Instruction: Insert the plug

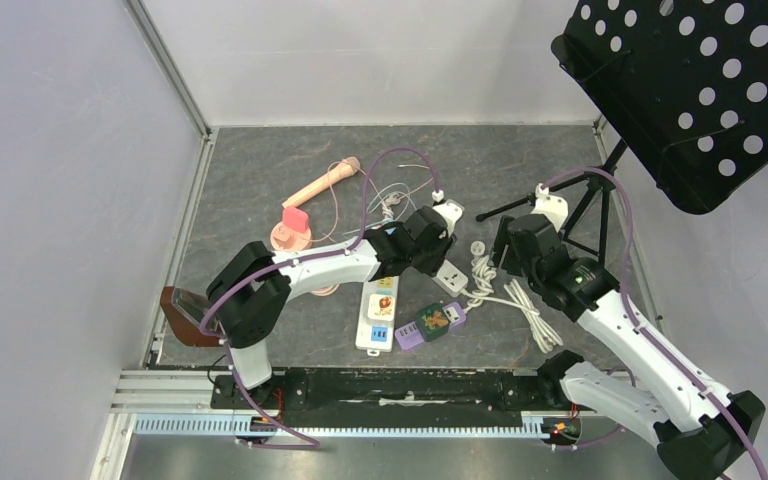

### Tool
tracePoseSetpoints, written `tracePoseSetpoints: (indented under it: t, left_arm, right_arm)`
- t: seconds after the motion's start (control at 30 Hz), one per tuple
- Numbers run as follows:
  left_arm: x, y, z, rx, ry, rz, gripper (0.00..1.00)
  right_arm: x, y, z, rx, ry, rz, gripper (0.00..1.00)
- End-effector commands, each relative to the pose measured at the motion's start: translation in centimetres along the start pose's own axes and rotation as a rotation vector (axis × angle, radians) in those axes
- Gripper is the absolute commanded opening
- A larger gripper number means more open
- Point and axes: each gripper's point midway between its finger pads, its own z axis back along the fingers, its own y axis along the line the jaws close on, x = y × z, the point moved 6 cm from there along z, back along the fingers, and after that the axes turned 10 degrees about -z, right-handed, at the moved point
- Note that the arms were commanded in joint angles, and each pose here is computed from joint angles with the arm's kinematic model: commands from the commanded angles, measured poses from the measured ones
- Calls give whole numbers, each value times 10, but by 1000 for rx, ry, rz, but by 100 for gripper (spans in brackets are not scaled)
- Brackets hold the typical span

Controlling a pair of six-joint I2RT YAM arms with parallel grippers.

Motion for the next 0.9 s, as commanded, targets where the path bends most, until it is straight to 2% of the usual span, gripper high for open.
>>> tracePoseSetpoints:
  t: [0.0, 0.17, 0.43, 0.87]
  left_arm:
    - [43, 4, 14, 20, -160, -30, 2]
    - [52, 4, 20, 17, -200, -35, 2]
    - [33, 4, -2, 31, -121, -62, 2]
    - [7, -2, -19, 10, -76, -46, 2]
  right_arm:
    - [2, -1, 1, 10, -12, -29, 70]
    - [0, -2, 0, 11, -8, -29, 70]
    - [0, -4, 1, 8, -11, -25, 71]
    - [0, -5, 0, 1, -13, -24, 71]
